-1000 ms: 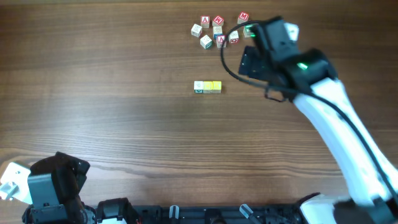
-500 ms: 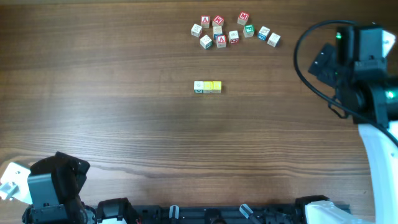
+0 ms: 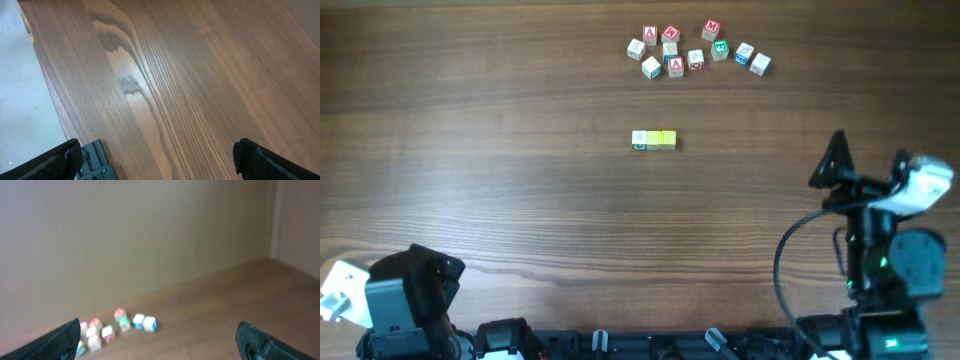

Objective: Form a horizontal line

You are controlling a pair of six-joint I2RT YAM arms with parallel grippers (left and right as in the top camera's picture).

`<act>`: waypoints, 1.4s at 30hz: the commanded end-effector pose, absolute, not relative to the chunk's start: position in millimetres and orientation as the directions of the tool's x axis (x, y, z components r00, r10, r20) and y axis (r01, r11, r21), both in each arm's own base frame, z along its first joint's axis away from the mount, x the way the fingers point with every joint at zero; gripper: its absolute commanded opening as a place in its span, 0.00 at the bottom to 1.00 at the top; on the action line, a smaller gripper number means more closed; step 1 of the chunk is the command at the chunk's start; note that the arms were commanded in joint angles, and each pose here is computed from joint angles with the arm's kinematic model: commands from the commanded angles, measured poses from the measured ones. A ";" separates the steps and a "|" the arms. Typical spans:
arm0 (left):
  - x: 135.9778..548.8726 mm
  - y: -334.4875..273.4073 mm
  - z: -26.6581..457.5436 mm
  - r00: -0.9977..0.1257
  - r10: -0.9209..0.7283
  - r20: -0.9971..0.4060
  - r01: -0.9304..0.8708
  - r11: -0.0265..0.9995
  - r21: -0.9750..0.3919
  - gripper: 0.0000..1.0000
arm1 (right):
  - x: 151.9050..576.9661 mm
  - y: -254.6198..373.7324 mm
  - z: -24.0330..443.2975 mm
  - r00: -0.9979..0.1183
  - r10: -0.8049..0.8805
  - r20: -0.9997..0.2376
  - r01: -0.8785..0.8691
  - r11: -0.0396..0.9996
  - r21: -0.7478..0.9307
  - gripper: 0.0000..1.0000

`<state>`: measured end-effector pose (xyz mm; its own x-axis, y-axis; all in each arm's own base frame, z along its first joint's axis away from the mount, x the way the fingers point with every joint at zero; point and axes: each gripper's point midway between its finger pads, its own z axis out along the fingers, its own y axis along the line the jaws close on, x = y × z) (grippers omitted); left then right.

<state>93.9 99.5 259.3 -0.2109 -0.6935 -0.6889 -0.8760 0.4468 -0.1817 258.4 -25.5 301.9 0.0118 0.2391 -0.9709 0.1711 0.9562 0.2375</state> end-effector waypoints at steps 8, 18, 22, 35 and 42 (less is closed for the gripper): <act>92.0 101.0 259.8 -0.187 -0.698 -0.691 -0.883 0.429 -0.194 1.00 | 231.5 -29.3 267.2 0.161 0.201 -0.966 0.119 0.968 0.221 1.00; 92.0 101.0 259.8 -0.187 -0.698 -0.691 -0.883 0.429 -0.194 1.00 | 239.4 -18.1 231.9 0.237 0.215 -0.947 0.014 0.974 0.225 1.00; 92.0 101.0 259.8 -0.187 -0.698 -0.691 -0.883 0.429 -0.194 1.00 | 244.7 -22.9 196.5 0.108 0.228 -0.968 0.071 0.969 0.237 1.00; 92.0 101.0 259.8 -0.187 -0.698 -0.691 -0.883 0.429 -0.194 1.00 | 249.9 -21.0 159.9 -0.044 0.242 -0.969 0.094 0.967 0.237 1.00; 92.0 101.0 259.8 -0.187 -0.698 -0.691 -0.883 0.429 -0.194 1.00 | 250.0 -21.0 159.0 -0.048 0.242 -0.969 0.095 0.967 0.236 1.00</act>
<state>94.1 99.6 259.5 -0.2100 -0.6933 -0.6894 -0.8759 0.4467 -0.1825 249.6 -21.5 159.8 -0.0451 0.2358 -0.9708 0.1000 0.9679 0.2305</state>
